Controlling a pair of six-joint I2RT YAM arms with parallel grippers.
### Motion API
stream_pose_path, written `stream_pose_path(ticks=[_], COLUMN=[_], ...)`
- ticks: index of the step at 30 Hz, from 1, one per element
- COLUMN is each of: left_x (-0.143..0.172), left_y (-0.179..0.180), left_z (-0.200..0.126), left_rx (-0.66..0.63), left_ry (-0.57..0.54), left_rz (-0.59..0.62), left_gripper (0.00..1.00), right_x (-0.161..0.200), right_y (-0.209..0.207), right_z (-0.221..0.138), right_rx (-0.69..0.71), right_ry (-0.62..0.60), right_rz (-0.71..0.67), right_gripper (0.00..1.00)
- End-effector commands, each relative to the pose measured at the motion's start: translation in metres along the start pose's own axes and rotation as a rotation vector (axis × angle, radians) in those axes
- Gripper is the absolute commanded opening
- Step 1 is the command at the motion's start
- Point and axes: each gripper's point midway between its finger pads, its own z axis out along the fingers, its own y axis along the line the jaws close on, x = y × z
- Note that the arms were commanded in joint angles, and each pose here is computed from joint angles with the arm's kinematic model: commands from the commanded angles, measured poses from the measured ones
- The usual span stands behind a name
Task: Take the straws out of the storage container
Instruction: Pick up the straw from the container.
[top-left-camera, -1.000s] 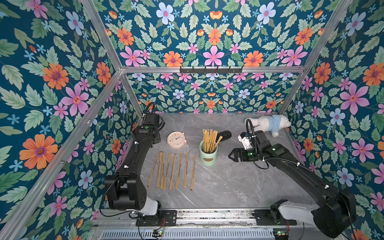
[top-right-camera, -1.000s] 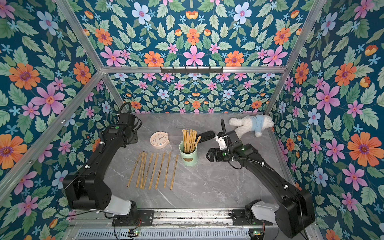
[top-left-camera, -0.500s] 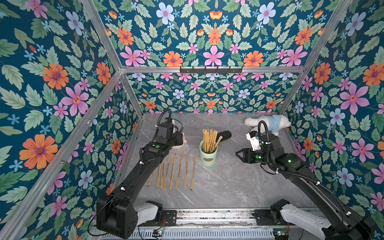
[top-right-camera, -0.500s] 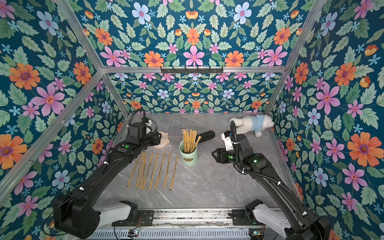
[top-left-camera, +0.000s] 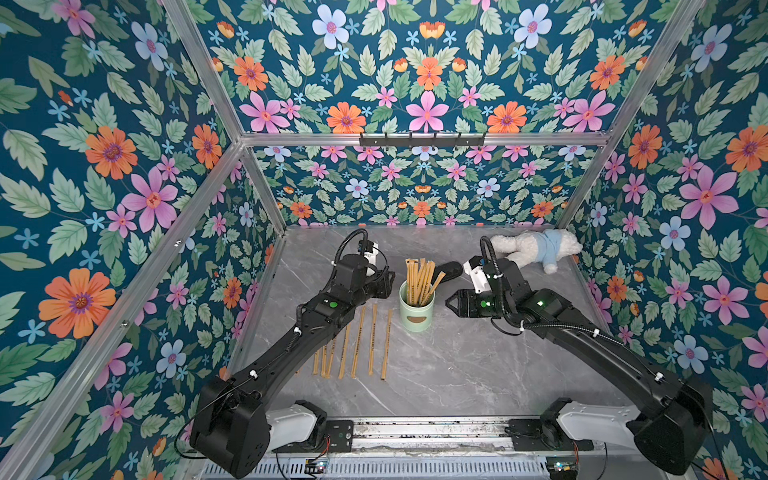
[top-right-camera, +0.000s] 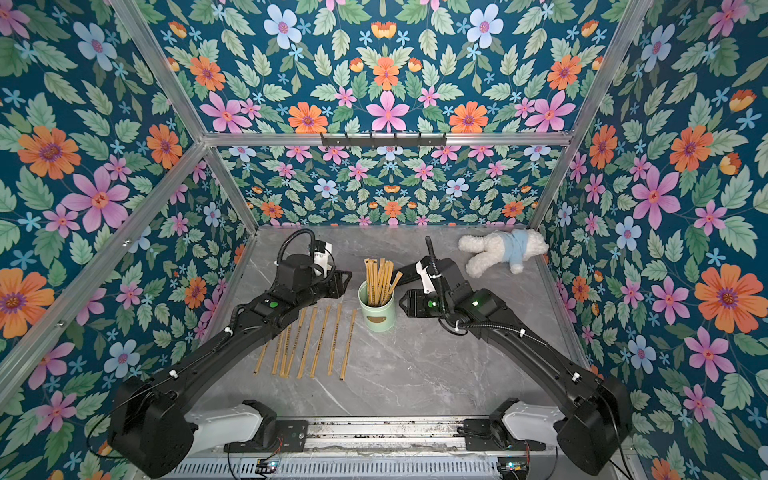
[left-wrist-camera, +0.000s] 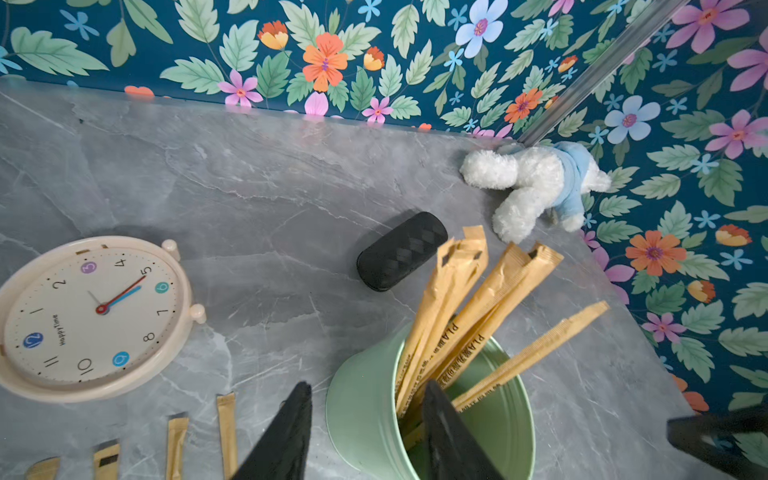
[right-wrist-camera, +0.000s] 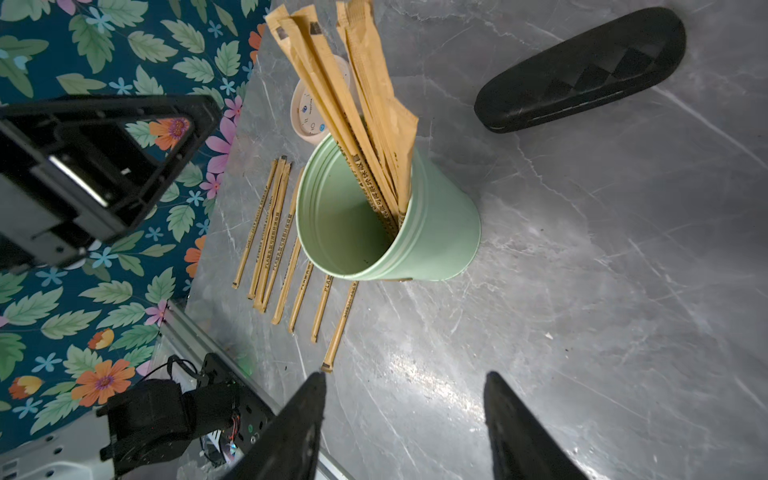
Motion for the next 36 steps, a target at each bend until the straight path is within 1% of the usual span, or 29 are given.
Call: stream_pose_path(ticks=[1,3,7,10,19,24,36], left_x=[-0.001,0.006,0.013,0.017,0.024,0.023,0.024], left_y=[-0.009,-0.011,-0.015,-0.017,-0.018,-0.017,-0.015], left_z=[-0.001,0.001,0.004,0.008,0.014,0.012,0.014], left_rx=[0.043,0.050,0.070,0.071,0.054,0.041,0.017], left_ry=[-0.018,-0.001,0.018,0.033,0.066,0.060,0.073], left_rz=[0.039,0.057,0.071,0.078,0.101,0.110,0.123], left_gripper=[0.46,0.46,0.46,0.46,0.46,0.46,0.46], right_x=[-0.016,-0.019,-0.021,-0.023,-0.029,-0.032,-0.038], right_y=[0.001,0.002,0.003,0.005,0.003,0.001,0.000], right_z=[0.007,0.011,0.020,0.025,0.047,0.059,0.073], right_rx=[0.020,0.021,0.032,0.024,0.044,0.053,0.057], right_ry=[-0.045,-0.043,-0.035,-0.030,-0.004,0.002,-0.001], right_rz=[0.024,0.022,0.007,0.001,-0.018,-0.019,-0.028], right_gripper=[0.61,0.59,0.51,0.48,0.46,0.41,0.35])
